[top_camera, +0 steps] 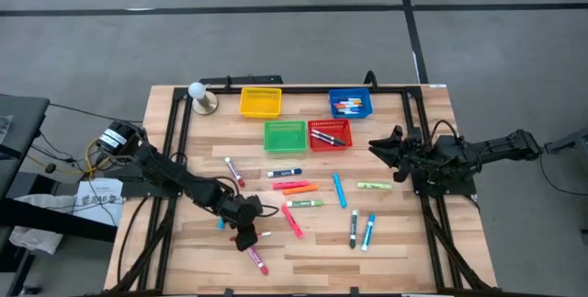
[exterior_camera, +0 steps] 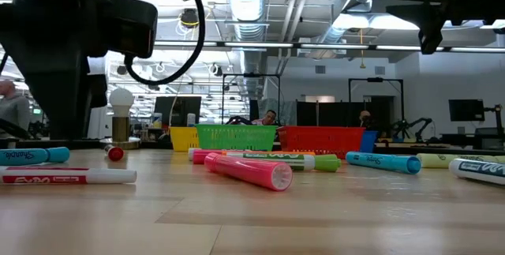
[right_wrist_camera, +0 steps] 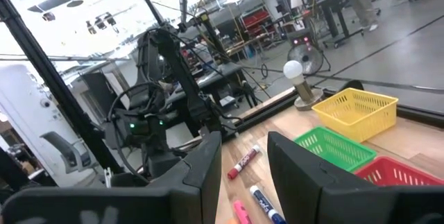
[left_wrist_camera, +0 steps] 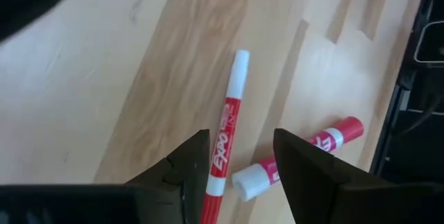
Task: Pick & Place Markers
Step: Put the red marker into the red bin
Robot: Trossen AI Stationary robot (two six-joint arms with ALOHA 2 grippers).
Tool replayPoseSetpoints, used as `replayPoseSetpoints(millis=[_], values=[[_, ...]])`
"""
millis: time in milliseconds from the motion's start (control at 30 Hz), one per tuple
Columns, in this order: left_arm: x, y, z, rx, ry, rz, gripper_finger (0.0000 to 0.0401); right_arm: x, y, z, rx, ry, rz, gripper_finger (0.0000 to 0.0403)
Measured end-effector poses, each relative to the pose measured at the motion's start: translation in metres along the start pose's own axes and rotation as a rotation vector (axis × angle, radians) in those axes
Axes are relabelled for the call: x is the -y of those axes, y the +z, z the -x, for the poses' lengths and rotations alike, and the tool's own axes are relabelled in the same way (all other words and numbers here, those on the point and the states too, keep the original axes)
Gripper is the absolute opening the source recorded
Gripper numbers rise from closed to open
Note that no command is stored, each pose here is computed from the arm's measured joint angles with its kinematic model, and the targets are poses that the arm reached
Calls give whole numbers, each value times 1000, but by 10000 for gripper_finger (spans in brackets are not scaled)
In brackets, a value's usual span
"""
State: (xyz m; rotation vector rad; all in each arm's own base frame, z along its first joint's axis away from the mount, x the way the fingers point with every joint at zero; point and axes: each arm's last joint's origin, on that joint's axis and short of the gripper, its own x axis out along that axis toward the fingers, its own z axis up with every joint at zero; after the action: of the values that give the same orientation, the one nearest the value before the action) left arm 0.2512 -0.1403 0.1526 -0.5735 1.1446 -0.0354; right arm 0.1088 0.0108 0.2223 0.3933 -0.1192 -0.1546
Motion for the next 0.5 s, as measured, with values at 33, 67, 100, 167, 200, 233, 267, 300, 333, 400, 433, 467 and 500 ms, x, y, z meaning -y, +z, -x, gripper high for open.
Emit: replayPoseSetpoints(millis=[33,67,100,167,200,233,267,300,333,400,433,467,500], values=[[1,0,0,6,1,-5,159,0,0,0,0,0,1,109],[1,0,0,14,5,-11,159,0,0,0,-1,0,1,109],[1,1,0,19,10,-20,159,0,0,0,-2,-1,2,109],[1,0,0,39,28,-34,159,0,0,0,-2,-1,3,109],[1,0,0,52,39,-40,159,0,0,0,-2,-1,3,109],[2,0,0,60,46,-50,159,0,0,0,-2,-1,3,109],[2,-1,0,63,49,-61,159,0,0,0,-2,-1,4,109],[3,-2,0,62,48,-66,159,0,0,0,-2,-1,3,109],[4,-3,0,61,47,-71,159,0,0,0,-2,-1,3,109],[6,-6,0,56,43,-84,159,0,0,0,-2,-1,3,109],[7,-8,0,54,40,-91,159,0,0,0,-2,-1,3,109],[8,-9,-2,49,39,-96,159,0,0,0,-2,-1,3,109],[9,-10,-4,42,42,-100,159,0,0,0,-2,-1,4,109]])
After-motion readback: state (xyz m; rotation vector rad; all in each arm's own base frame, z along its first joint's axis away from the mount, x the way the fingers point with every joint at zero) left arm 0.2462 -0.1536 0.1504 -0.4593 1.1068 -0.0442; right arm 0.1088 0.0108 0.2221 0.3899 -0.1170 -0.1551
